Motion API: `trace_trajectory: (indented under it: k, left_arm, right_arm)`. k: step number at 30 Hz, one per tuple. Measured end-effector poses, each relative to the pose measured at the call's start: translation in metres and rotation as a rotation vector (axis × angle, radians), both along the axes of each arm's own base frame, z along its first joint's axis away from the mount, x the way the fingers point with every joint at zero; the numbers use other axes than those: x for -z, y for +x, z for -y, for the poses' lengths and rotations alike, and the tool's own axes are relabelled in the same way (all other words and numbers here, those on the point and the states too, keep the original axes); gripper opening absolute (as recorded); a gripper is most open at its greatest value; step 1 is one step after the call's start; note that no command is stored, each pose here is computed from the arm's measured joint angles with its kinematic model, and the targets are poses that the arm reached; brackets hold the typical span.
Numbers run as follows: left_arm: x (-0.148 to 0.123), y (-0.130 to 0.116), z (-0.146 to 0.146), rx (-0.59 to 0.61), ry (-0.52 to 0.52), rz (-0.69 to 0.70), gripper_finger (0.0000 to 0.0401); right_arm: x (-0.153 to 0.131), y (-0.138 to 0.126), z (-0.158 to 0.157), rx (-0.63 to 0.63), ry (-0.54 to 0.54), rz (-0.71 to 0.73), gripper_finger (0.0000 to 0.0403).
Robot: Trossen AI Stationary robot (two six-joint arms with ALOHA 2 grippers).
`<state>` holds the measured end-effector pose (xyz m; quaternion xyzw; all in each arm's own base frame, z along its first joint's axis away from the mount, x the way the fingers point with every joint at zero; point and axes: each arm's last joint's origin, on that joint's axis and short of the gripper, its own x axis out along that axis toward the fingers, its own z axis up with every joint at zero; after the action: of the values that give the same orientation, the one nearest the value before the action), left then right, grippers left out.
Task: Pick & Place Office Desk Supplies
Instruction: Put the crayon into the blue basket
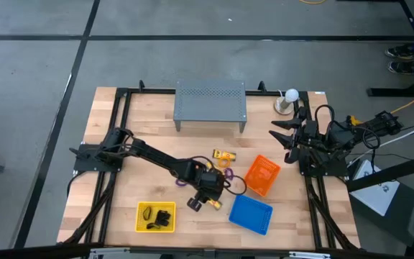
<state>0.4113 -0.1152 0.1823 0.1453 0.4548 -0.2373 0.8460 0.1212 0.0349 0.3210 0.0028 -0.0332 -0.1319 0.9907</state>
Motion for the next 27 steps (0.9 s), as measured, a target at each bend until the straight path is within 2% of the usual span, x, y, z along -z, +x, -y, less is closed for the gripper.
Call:
trace_trajectory:
  k: [9,14,18,21,27]
  left_arm:
    - [-0.008,-0.001,0.028,0.062,-0.016,0.073,0.015]
    - [-0.005,0.005,0.024,-0.002,0.071,0.128,0.0151]
    - [0.0,0.007,0.017,-0.033,0.048,0.1,0.0151]
    - [0.005,0.009,0.017,-0.005,-0.003,0.074,0.0151]
    - [0.018,0.009,0.019,0.014,-0.029,0.024,0.0151]
  right_arm:
    - [0.001,0.0,0.0,-0.003,-0.001,-0.008,0.0165]
    - [0.002,0.002,-0.001,-0.003,0.008,-0.012,0.0165]
    - [0.003,0.004,-0.002,-0.024,0.018,-0.017,0.0165]
    - [0.004,0.005,-0.003,-0.035,0.015,-0.023,0.0165]
    - [0.004,0.006,-0.004,-0.035,0.013,-0.027,0.0165]
